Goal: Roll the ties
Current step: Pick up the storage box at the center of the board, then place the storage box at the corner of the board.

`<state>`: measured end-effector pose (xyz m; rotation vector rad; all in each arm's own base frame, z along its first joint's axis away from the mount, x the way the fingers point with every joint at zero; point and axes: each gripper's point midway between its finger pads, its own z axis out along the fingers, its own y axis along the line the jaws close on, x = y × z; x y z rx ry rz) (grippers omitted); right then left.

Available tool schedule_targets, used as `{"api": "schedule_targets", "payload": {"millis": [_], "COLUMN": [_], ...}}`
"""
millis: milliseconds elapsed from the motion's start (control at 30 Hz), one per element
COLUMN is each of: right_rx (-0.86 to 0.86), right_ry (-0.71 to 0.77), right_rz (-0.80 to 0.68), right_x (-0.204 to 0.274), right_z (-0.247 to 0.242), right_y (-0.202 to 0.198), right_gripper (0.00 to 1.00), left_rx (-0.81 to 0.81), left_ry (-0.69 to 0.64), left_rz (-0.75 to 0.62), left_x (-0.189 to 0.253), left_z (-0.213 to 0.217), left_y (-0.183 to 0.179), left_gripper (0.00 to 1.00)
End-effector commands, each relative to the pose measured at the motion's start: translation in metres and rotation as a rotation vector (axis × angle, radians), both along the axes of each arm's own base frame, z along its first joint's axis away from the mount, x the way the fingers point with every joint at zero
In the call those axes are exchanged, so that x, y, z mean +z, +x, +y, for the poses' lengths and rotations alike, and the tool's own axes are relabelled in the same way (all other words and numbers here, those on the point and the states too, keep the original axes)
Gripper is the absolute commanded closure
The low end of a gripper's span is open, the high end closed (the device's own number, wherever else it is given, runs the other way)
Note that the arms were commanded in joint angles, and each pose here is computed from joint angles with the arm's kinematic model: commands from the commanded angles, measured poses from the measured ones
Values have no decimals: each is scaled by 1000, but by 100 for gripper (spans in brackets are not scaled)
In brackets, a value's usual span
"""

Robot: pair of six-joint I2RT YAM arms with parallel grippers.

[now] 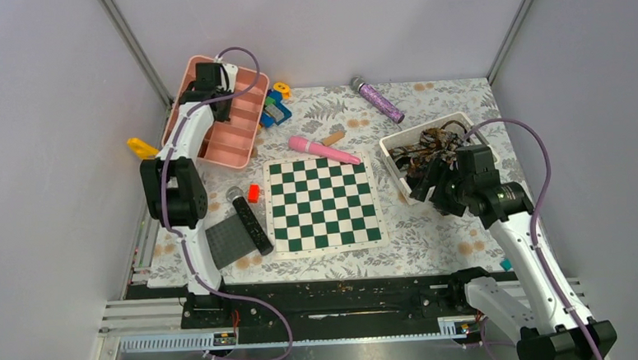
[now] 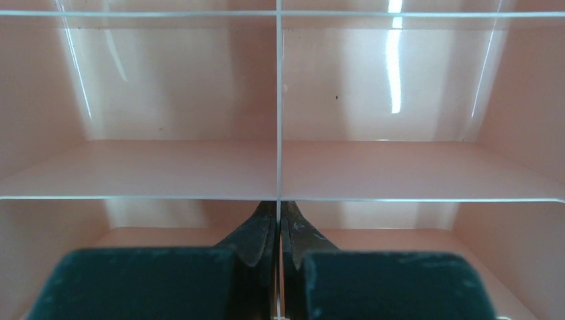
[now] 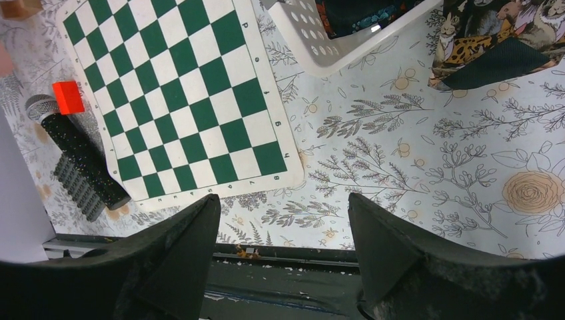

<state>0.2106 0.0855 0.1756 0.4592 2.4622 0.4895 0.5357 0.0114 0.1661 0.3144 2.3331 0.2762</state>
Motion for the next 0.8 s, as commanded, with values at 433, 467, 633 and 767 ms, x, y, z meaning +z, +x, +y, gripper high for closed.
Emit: {"api": "schedule_targets", "payload": {"millis": [433,467,633,767], "right_rx": [29,29,31,31], "right_ry": [-8,-9,-9,-1], "right_rz": [78,79,94,97], "right_x": [-16,-17,-21,-21], "right_z": [5,5,6,7], "right_y": [17,17,18,19], "right_gripper": [22,22,22,22], "left_rx": [91,99,147,182], "left_ry": [137,143,176,201], "left_rz": [-190,-186,-174,-183], "left_x": [50,48,40,39], "left_z": [61,63,69,72], "left_y": [63,63,63,66], "left_gripper": [100,100,100,100]}}
